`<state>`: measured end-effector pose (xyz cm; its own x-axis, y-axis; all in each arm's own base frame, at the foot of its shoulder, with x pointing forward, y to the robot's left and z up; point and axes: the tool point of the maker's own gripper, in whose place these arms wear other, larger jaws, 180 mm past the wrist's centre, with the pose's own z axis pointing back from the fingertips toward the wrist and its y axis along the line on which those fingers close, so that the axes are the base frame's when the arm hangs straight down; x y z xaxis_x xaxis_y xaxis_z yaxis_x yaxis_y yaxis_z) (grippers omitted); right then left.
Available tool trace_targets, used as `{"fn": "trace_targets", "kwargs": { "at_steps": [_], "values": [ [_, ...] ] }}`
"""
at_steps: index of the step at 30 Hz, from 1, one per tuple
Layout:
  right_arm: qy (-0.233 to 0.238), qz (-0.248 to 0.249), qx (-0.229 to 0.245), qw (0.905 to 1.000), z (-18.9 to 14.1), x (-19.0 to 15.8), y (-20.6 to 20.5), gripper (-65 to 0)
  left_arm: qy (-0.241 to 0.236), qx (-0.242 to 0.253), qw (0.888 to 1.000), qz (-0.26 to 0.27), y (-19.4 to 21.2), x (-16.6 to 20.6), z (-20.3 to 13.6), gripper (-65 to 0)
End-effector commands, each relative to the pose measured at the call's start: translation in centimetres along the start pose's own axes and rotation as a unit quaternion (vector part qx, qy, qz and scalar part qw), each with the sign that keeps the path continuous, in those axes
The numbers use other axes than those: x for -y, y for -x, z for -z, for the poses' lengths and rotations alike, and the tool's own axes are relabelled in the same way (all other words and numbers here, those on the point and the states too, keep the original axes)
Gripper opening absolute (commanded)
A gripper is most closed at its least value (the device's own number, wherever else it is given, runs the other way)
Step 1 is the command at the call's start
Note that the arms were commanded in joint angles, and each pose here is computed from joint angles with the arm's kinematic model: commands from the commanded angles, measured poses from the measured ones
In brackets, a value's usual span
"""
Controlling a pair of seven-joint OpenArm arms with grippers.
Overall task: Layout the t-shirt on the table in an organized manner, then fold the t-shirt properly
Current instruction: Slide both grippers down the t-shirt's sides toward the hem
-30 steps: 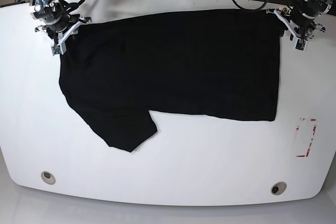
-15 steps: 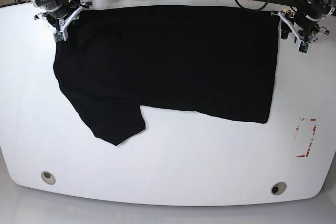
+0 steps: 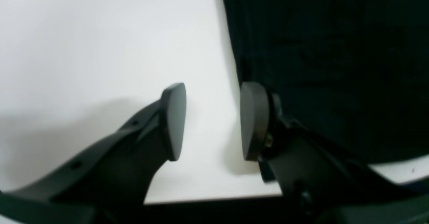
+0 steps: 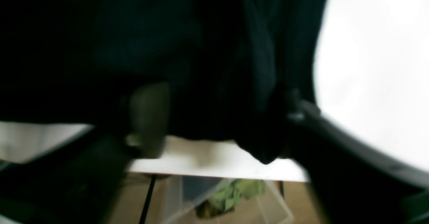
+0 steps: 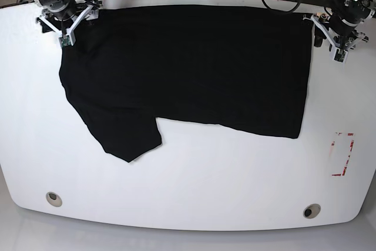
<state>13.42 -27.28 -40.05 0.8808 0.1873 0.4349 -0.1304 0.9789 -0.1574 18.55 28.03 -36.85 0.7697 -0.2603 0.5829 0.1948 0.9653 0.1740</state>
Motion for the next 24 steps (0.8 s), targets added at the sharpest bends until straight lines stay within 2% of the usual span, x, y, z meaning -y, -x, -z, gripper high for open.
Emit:
{"fn": "trace_targets", "kwargs": {
  "at_steps": [1,10,18,24],
  "values": [
    [0.01,-0.011,0.017,0.9997,-0.8,0.6,-0.8,0.0,-0.006,0.022,1.0,0.008,-1.4,-0.5,-0.3,-39.6],
    [0.025,-0.019,0.027,0.9992,-1.5,1.7,-1.6,0.0,-0.015,0.036,0.999,0.017,-2.7,-1.3,-0.3,-39.6],
    [0.048,-0.006,0.071,0.9963,-1.8,4.0,-4.8,0.0,-0.024,0.049,0.998,0.016,-4.7,-2.0,0.0,-39.6],
    [0.06,-0.003,0.115,0.9915,-1.4,5.6,-8.8,0.0,-0.037,0.064,0.997,0.014,-7.2,-3.0,0.2,-39.6]
  ]
}}
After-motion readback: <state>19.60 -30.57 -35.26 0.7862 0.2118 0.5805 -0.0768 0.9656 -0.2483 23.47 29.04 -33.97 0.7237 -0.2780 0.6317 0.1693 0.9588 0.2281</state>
